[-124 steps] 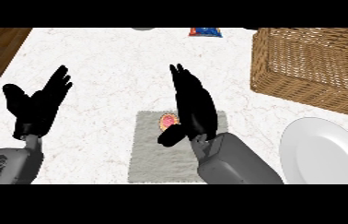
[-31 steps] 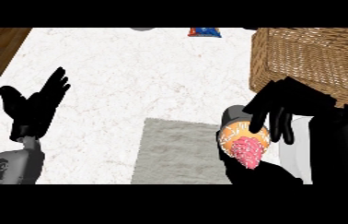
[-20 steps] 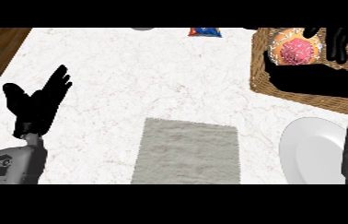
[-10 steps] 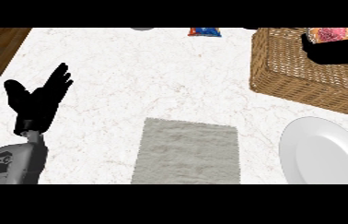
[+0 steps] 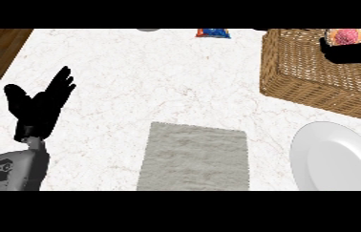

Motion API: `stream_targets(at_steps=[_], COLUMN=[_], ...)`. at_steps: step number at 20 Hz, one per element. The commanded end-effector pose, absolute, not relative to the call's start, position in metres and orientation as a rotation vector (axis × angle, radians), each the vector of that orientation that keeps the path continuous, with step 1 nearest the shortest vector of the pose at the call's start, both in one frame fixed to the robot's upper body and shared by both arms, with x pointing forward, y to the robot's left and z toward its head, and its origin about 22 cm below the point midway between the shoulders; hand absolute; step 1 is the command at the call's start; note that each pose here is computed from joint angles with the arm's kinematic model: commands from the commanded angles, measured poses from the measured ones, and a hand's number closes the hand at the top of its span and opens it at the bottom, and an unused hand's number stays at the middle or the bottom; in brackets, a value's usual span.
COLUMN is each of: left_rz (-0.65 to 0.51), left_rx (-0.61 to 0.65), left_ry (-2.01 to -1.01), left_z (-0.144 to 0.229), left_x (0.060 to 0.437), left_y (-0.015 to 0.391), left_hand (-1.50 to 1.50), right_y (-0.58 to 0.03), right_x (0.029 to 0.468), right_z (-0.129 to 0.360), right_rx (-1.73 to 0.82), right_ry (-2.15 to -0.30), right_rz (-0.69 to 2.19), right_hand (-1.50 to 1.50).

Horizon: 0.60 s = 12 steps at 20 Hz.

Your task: Pick the cupcake from the placemat and place it in the basket

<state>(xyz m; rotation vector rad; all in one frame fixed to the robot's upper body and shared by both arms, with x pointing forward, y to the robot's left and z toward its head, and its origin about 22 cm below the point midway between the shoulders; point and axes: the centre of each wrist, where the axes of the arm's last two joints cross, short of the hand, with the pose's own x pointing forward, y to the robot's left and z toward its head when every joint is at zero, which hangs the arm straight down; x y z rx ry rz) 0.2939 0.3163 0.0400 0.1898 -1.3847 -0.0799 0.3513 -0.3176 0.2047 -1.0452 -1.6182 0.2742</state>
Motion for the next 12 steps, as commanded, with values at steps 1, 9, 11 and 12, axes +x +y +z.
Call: stream_targets(at_steps=[1, 9, 11, 12], left_rz=[-0.059, -0.079, -0.079, -0.084], left_rx=[0.179, 0.171, 0.166, 0.185], left_ry=[-1.365, -1.395, -1.374, -1.379], left_z=[0.043, 0.056, 0.033, 0.045], left_x=[0.307, 0.303, 0.295, 0.305], left_y=[0.318, 0.317, 0.314, 0.312], left_hand=[0.0, 0.0, 0.0, 0.0], right_y=[-0.329, -0.367, -0.379, -0.366], right_x=[0.371, 0.391, 0.376, 0.389], right_z=[0.171, 0.172, 0.173, 0.17], right_rx=[-1.04, -1.096, -1.062, -1.053], right_ry=[-1.619, -1.518, -1.603, -1.627], right_rz=[0.261, 0.168, 0.148, 0.141], right_hand=[1.5, -1.5, -1.5, -1.5])
